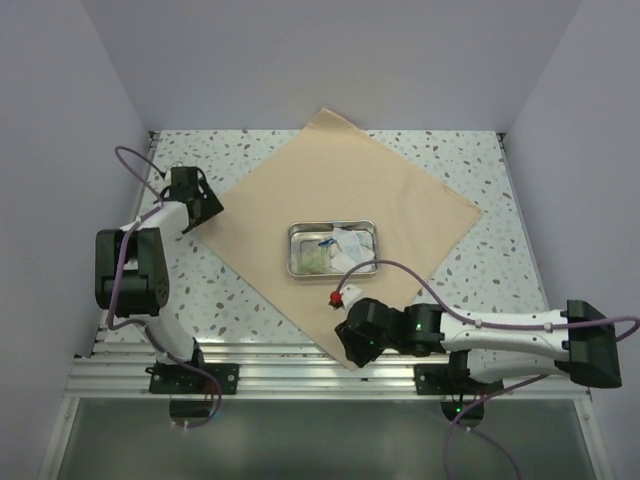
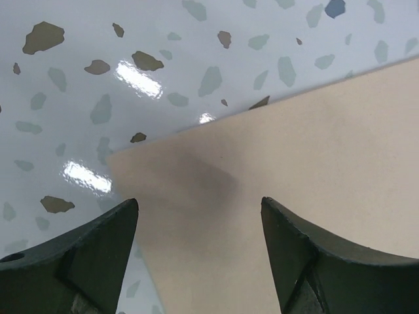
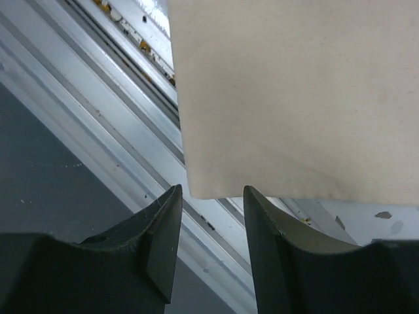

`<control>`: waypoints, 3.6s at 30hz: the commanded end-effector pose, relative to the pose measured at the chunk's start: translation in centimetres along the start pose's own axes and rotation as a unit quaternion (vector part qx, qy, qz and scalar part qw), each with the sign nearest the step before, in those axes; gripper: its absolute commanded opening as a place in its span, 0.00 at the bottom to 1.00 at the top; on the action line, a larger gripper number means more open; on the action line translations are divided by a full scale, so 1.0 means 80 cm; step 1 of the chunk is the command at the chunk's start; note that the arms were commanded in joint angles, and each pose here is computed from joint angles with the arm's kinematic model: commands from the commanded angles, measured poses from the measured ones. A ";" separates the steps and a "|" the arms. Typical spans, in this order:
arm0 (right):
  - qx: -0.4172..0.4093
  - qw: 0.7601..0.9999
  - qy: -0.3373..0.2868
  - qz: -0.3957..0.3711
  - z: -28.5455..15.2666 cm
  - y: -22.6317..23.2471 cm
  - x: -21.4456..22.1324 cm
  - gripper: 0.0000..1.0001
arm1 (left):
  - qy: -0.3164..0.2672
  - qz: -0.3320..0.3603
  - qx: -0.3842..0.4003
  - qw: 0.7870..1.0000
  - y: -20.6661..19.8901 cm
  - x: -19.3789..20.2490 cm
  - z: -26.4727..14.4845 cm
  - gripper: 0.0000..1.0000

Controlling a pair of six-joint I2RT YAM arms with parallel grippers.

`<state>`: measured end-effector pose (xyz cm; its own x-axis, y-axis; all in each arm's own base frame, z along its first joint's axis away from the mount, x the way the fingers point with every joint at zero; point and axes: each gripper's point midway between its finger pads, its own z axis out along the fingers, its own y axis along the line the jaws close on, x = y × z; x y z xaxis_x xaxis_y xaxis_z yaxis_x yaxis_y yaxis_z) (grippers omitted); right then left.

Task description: Prepare the surgical pack

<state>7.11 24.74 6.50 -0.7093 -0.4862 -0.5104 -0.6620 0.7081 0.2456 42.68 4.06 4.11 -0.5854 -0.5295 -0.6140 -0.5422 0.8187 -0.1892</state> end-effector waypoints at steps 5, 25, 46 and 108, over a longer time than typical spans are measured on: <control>0.047 0.997 0.009 -0.062 -0.006 0.026 0.041 0.48 | -0.034 0.014 0.043 0.998 -0.037 -0.018 -0.051 0.80; 0.125 0.984 0.032 -0.124 0.044 0.025 0.044 0.47 | -0.063 0.029 0.061 0.996 -0.050 -0.031 -0.090 0.80; 0.129 0.985 -0.056 -0.096 0.017 0.033 -0.098 0.00 | -0.060 0.054 0.094 0.992 -0.081 -0.014 -0.109 0.80; 0.159 0.972 -0.088 0.152 0.115 -0.279 -0.419 0.09 | -0.044 0.162 0.141 0.976 -0.188 0.052 -0.097 0.80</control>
<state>46.45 29.18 8.79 -0.8215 -0.1486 -0.5505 -0.2678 0.9529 0.1425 42.26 -13.51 5.45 -0.7269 -0.2267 -0.6482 -0.1404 0.9731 -0.1828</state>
